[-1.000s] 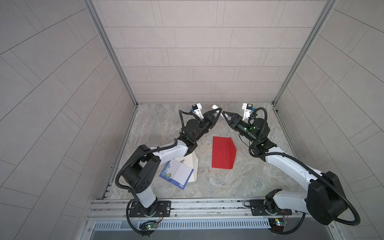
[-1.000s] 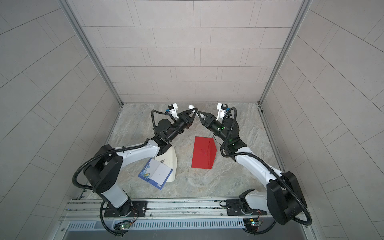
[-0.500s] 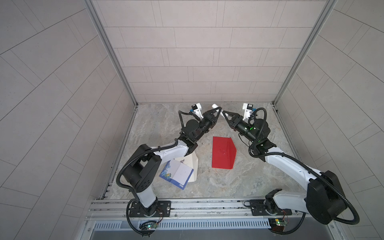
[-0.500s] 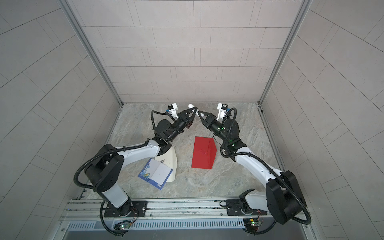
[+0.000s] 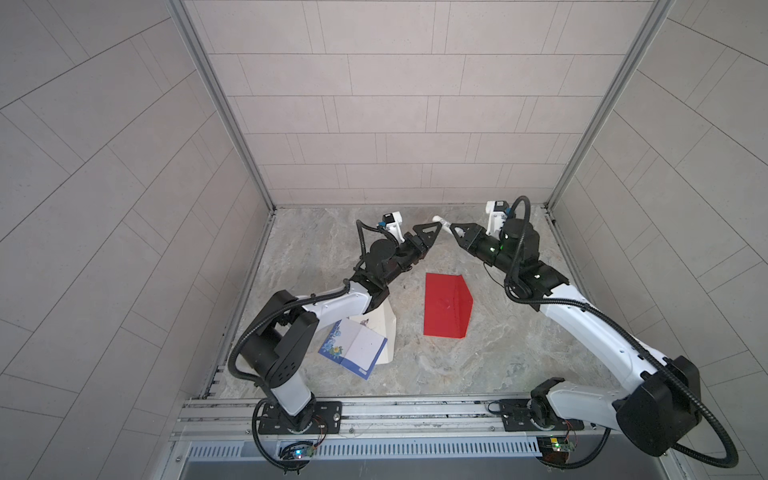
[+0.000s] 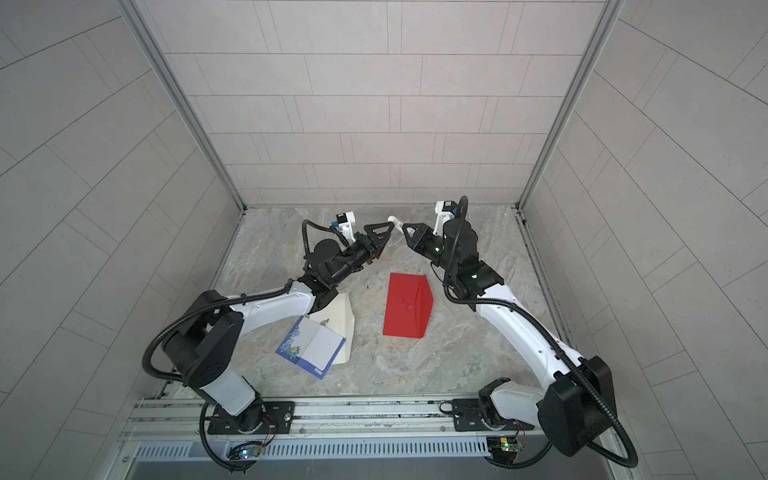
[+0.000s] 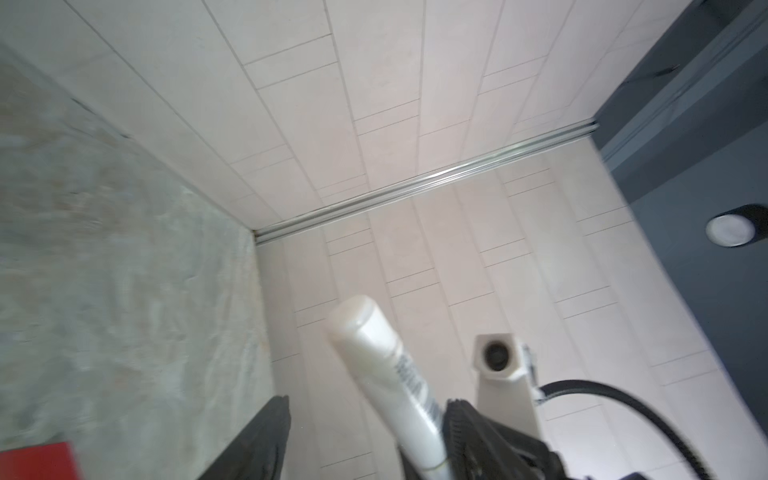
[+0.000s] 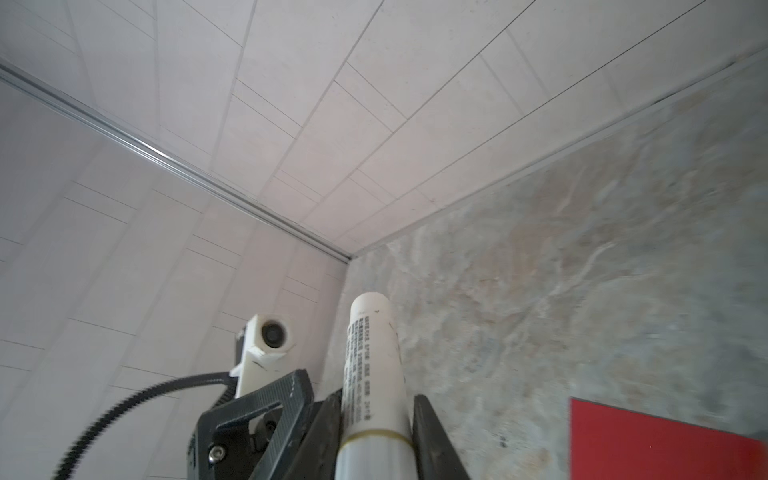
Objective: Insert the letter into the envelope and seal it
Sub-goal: 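Lower the glue stick tip onto the red envelope with the right gripper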
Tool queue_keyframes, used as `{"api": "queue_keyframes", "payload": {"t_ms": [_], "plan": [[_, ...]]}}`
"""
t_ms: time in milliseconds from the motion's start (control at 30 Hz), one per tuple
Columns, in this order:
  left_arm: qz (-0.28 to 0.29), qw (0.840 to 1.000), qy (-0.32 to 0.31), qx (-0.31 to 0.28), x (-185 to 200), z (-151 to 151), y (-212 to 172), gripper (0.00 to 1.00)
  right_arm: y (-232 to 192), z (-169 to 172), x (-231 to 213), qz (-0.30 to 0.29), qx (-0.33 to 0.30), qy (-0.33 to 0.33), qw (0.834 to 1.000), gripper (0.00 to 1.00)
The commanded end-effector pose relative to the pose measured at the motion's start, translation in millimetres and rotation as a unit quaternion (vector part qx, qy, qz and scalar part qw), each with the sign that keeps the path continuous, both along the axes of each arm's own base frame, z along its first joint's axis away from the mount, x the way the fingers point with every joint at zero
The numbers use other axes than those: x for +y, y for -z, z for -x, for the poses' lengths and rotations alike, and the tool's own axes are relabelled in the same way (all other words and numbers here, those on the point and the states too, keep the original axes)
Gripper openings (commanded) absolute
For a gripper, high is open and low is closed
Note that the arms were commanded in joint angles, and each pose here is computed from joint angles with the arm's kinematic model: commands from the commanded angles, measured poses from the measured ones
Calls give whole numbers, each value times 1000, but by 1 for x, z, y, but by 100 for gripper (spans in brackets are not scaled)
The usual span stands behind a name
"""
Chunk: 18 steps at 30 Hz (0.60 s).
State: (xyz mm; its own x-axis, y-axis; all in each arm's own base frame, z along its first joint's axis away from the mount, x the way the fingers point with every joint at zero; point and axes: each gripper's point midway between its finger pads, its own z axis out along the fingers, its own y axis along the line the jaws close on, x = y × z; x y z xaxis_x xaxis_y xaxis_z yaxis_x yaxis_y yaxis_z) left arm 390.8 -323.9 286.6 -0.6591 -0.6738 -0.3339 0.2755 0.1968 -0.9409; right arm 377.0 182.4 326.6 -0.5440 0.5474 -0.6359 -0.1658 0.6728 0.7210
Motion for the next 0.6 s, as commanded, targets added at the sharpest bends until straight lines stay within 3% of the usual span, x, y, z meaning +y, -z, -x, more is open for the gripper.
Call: {"api": "queue_keyframes", "payload": {"t_ms": [0, 100, 200, 400, 567], "plan": [[-153, 987, 10, 39, 29, 10, 36, 71, 63, 27, -38, 216, 134, -2, 967, 0], [-278, 956, 36, 90, 45, 21, 80, 71, 99, 39, -43, 292, 215, -44, 931, 0], [-351, 925, 80, 126, 45, 30, 110, 71, 132, 47, -43, 332, 283, -80, 896, 0], [-403, 886, 167, 155, 33, 43, 141, 71, 173, 53, -27, 388, 328, -122, 853, 0], [-403, 871, 216, 179, 23, 52, 162, 72, 195, 53, -13, 401, 348, -147, 835, 0]]}}
